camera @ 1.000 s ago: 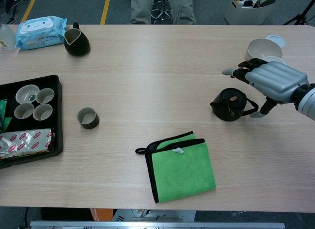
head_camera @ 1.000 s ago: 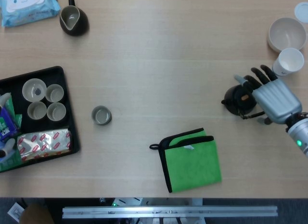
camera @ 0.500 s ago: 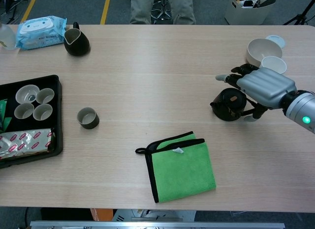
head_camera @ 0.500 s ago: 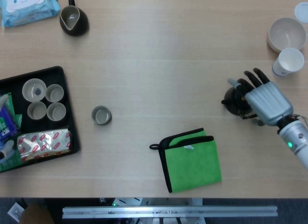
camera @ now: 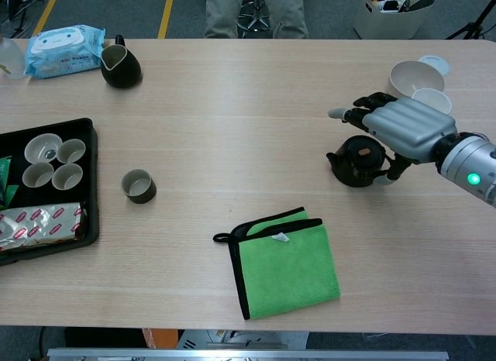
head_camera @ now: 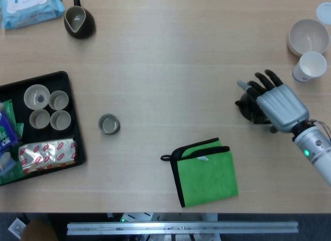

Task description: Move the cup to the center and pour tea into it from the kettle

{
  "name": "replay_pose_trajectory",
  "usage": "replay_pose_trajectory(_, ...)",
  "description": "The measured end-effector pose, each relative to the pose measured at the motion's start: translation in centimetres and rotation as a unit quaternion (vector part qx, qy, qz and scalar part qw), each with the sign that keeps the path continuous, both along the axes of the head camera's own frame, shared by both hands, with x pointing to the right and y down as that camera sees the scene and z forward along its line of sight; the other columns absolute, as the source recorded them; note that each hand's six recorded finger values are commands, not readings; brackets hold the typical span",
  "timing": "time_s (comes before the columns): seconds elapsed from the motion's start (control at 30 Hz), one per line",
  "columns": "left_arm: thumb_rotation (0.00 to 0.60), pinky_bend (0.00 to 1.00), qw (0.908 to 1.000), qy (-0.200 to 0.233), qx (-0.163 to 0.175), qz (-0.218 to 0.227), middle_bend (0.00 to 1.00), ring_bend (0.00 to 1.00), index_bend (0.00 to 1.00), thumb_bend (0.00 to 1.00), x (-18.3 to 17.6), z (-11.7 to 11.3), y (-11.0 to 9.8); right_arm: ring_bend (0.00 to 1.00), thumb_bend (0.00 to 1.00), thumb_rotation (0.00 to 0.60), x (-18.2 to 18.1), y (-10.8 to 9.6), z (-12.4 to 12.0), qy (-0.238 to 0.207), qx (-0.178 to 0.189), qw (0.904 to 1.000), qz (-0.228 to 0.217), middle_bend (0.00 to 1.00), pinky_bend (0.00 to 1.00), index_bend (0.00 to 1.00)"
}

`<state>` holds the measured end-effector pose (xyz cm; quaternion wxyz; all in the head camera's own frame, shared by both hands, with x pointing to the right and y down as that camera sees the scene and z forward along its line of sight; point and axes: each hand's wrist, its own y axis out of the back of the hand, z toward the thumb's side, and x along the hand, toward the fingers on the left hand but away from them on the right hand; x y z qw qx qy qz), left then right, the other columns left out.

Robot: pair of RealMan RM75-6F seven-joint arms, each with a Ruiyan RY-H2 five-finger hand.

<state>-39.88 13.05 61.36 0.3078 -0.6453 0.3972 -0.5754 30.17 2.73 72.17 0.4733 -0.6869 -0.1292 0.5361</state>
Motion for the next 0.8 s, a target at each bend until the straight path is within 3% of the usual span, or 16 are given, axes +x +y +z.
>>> replay_pose_trajectory(0.17, 0.6, 0.02, 1.0, 0.003, -0.002, 0.005, 0.03, 0.02, 0.05, 0.28, 0.3, 0.1, -0.2, 0.17, 0.0, 0.6, 1.1, 0.7, -0.9, -0.009, -0.019, 0.9997, 0.011, 0.21, 0.0, 0.03)
replay_pose_trajectory(0.33, 0.6, 0.02, 0.9999, 0.007, -0.004, 0.012, 0.03, 0.02, 0.05, 0.28, 0.7, 0.2, -0.2, 0.27, 0.0, 0.6, 1.9, 1.1, -1.5, -0.022, -0.031, 0.999, 0.025, 0.29, 0.0, 0.19)
replay_pose_trajectory(0.43, 0.6, 0.02, 0.9999, 0.008, -0.006, 0.013, 0.03, 0.02, 0.05, 0.28, 0.8, 0.2, -0.2, 0.31, 0.0, 0.6, 2.2, 1.4, -1.6, -0.029, -0.04, 0.9983, 0.033, 0.32, 0.0, 0.24)
replay_pose_trajectory(0.8, 0.6, 0.02, 0.9999, 0.008, -0.007, 0.01, 0.03, 0.02, 0.05, 0.28, 0.6, 0.1, 0.0, 0.33, 0.0, 0.6, 2.1, 2.4, -1.0, -0.03, -0.059, 0.9973, 0.03, 0.34, 0.0, 0.27)
